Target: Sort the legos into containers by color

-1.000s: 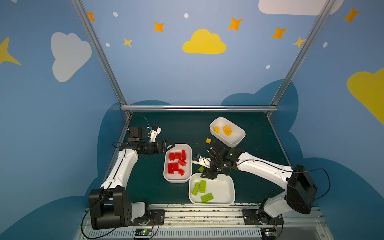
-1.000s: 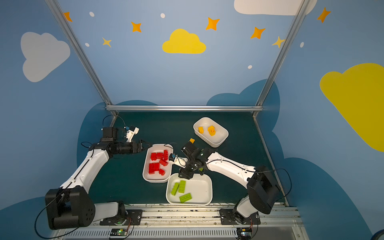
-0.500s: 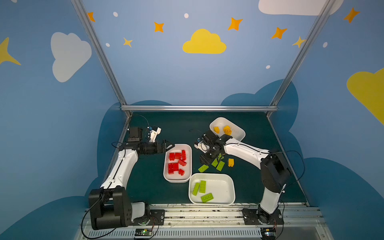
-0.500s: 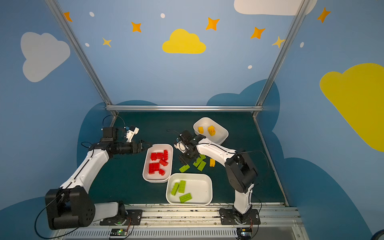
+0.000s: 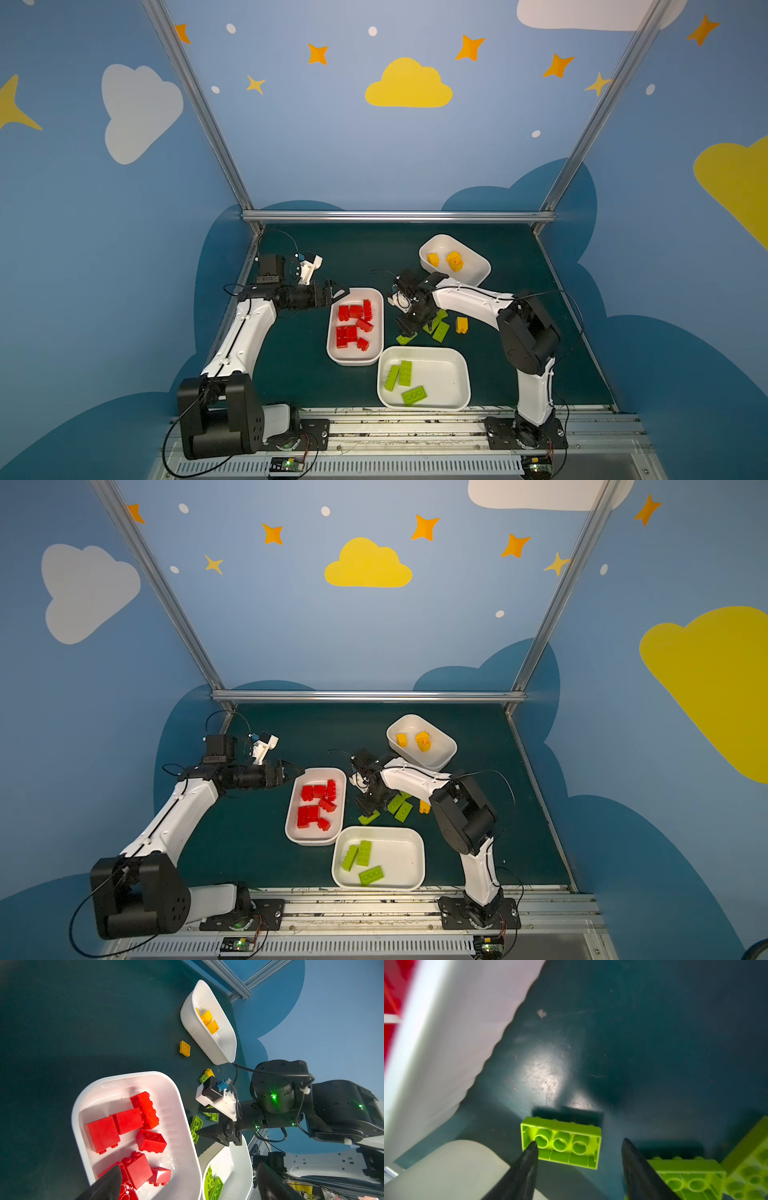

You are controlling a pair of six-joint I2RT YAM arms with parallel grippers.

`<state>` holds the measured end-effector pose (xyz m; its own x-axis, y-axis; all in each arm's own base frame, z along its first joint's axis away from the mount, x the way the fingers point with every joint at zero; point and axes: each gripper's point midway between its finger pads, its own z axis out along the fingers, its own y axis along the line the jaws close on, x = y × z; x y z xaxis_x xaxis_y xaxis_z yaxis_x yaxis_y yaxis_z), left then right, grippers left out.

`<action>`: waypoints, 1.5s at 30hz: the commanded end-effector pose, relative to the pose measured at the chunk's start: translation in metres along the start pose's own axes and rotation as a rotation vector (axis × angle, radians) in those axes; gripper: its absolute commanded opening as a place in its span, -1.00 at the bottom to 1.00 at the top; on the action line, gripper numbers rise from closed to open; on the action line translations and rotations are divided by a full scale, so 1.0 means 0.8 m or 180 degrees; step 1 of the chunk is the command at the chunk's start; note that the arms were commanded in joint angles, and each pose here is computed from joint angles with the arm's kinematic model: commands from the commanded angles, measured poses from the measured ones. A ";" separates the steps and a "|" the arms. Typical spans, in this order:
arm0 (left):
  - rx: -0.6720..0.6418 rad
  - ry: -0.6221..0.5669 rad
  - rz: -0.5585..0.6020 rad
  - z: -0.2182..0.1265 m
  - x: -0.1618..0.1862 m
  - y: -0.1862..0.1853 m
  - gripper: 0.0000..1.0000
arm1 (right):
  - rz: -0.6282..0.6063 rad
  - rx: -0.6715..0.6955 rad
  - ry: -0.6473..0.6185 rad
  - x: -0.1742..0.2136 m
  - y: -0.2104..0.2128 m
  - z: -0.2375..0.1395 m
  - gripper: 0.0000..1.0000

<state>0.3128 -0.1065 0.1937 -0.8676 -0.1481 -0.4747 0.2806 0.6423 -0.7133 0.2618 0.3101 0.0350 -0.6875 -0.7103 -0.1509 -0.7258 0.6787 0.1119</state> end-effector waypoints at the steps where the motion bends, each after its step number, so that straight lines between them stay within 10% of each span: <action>1: 0.0011 0.0015 0.0028 0.002 0.002 0.003 0.99 | -0.0045 0.0113 0.0205 0.012 -0.004 0.014 0.24; 25: 0.0006 0.0051 -0.0029 0.009 0.003 0.012 0.99 | 0.0114 0.0360 0.0238 0.010 -0.039 -0.001 0.00; 45: 0.0007 0.0119 -0.0101 0.017 0.003 0.023 0.99 | 0.0321 -0.0021 0.0034 0.008 -0.017 -0.032 0.21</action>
<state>0.3204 -0.1058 0.1741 -0.8910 -0.1463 -0.4298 0.2463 0.6395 -0.7283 0.2729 0.2940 0.0452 -0.7293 -0.6731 -0.1227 -0.6840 0.7211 0.1101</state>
